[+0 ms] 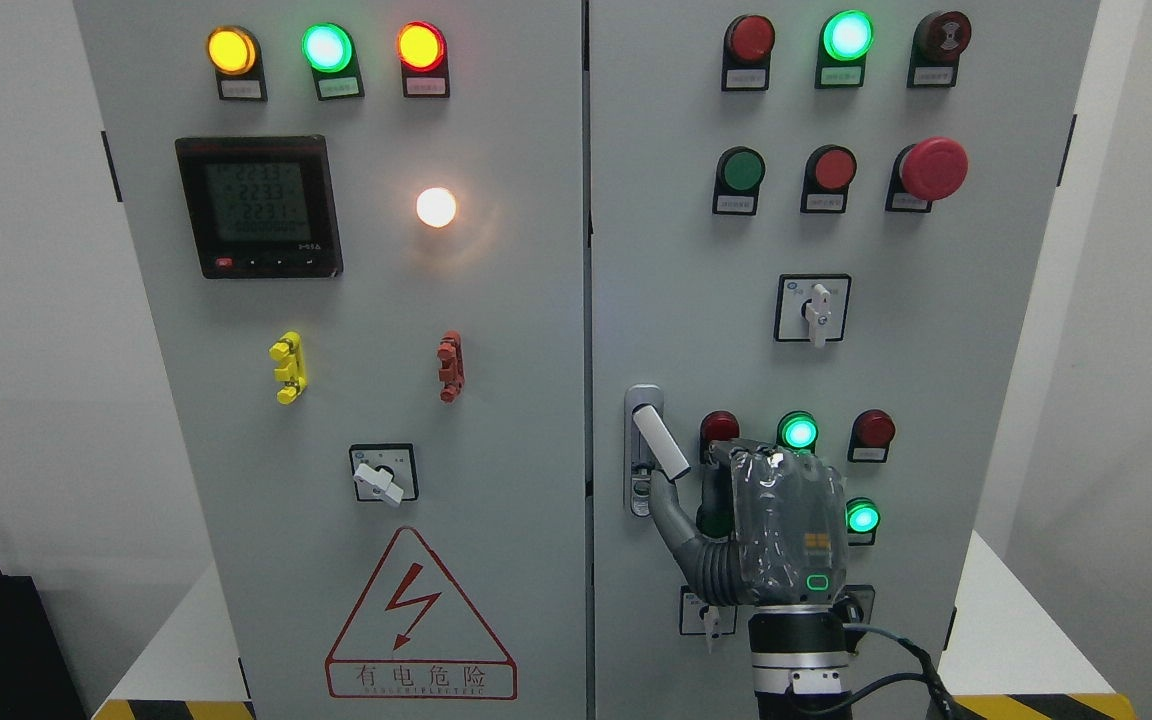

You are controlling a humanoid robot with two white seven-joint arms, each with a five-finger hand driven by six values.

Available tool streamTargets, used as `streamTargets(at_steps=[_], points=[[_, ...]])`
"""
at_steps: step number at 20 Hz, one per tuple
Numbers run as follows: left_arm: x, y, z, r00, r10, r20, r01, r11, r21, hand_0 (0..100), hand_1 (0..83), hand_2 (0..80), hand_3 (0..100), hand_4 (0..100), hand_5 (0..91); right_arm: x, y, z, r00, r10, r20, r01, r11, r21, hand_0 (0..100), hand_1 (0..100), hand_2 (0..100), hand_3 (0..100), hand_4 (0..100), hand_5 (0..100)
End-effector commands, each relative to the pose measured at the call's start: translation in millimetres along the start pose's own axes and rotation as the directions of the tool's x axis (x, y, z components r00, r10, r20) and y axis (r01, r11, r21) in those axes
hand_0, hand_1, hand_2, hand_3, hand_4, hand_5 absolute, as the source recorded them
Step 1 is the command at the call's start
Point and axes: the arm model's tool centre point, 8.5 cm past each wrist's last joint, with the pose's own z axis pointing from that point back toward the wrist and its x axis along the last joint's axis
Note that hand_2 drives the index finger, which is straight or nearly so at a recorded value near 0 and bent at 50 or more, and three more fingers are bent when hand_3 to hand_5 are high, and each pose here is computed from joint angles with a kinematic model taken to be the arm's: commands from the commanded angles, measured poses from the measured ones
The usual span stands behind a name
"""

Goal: Release door handle

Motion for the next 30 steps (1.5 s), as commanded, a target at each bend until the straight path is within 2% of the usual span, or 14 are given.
streamTargets(at_steps=[1, 30], points=[[-6.8, 0.5, 1.0, 1.000, -0.013, -0.020, 0.013, 1.000, 0.000, 12, 38.9, 0.0, 0, 0, 0.0, -2.8, -0.2, 0.3, 1.000, 0.004, -0.004, -0.004, 1.000, 0.004, 43, 57, 92, 100, 100, 100], [-6.8, 0.5, 1.0, 1.000, -0.013, -0.020, 0.013, 1.000, 0.000, 12, 38.9, 0.0, 0, 0, 0.0, -11.0, -5.9, -3.9, 1.000, 0.010, -0.023, -0.010, 1.000, -0.014, 44, 57, 93, 100, 100, 100]])
